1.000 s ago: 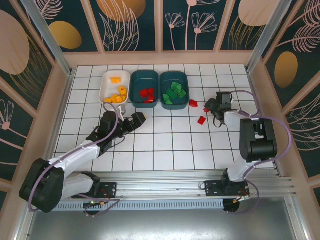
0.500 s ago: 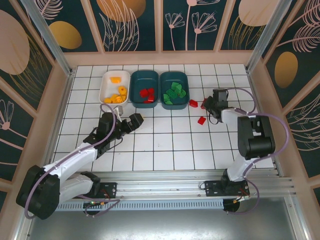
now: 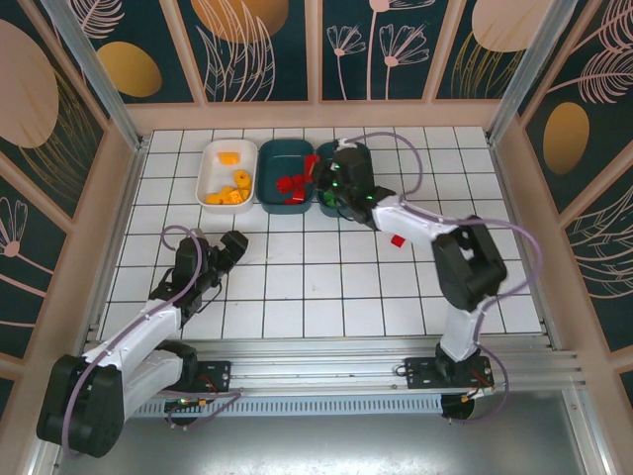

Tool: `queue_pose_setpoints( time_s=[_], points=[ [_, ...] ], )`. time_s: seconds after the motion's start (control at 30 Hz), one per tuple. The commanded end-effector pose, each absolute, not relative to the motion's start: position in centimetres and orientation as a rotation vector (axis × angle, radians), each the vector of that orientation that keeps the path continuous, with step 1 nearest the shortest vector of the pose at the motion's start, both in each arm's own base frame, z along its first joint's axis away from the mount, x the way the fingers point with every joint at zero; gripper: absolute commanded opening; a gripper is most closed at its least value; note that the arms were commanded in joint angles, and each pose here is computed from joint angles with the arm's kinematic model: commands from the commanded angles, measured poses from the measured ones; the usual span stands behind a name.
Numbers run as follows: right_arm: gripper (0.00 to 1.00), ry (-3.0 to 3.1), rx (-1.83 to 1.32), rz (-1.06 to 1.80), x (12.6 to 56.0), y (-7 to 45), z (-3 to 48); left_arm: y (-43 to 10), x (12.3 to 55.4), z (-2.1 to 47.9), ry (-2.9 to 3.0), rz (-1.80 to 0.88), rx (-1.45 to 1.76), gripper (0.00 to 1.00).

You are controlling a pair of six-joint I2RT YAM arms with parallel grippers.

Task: Sort the legos into containers by color

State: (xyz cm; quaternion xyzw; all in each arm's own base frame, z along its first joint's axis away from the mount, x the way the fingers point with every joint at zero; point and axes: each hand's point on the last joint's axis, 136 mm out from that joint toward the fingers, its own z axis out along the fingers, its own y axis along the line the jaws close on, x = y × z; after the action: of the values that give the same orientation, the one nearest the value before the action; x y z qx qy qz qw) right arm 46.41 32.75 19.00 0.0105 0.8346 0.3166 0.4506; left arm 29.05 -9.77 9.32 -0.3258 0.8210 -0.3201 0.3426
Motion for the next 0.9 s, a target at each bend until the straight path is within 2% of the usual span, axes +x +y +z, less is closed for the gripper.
queue_pose_setpoints(
  time_s=[0.0, 0.1, 0.2, 0.37, 0.5, 0.63, 0.73, 0.87],
  points=[
    [0.10, 2.112, -0.069, 0.779, 48.0, 35.5, 17.1, -10.6, 29.6, 11.1, 2.146, -0.859, -0.769, 0.99],
    [0.20, 2.142, -0.115, 0.792, 49.6, 37.5, 16.1, -11.2, 29.6, 11.9, 2.157, -0.879, -0.707, 0.99],
    [0.41, 2.146, -0.141, 0.793, 50.5, 38.5, 16.6, -12.5, 30.1, 13.5, 2.145, -0.946, -0.590, 0.99],
    [0.47, 2.075, -0.134, 0.724, 48.5, 36.2, 20.7, -14.0, 30.8, 14.9, 2.149, -0.994, -0.479, 0.98],
    [0.52, 2.051, -0.008, 0.561, 45.1, 29.5, 21.8, -15.1, 31.3, 15.4, 2.122, -1.079, -0.448, 0.99],
    [0.59, 2.165, 0.269, 0.309, 40.9, 19.2, 16.5, -17.9, 31.2, 15.7, 2.097, -1.212, -0.383, 0.98],
    [0.64, 2.216, 0.423, 0.176, 36.9, 13.4, 12.5, -21.4, 30.5, 15.3, 2.136, -1.236, -0.278, 0.98],
    [0.71, 2.269, 0.495, 0.099, 34.3, 9.8, 9.4, -25.5, 29.7, 15.2, 2.152, -1.332, -0.169, 0.99]
  ],
)
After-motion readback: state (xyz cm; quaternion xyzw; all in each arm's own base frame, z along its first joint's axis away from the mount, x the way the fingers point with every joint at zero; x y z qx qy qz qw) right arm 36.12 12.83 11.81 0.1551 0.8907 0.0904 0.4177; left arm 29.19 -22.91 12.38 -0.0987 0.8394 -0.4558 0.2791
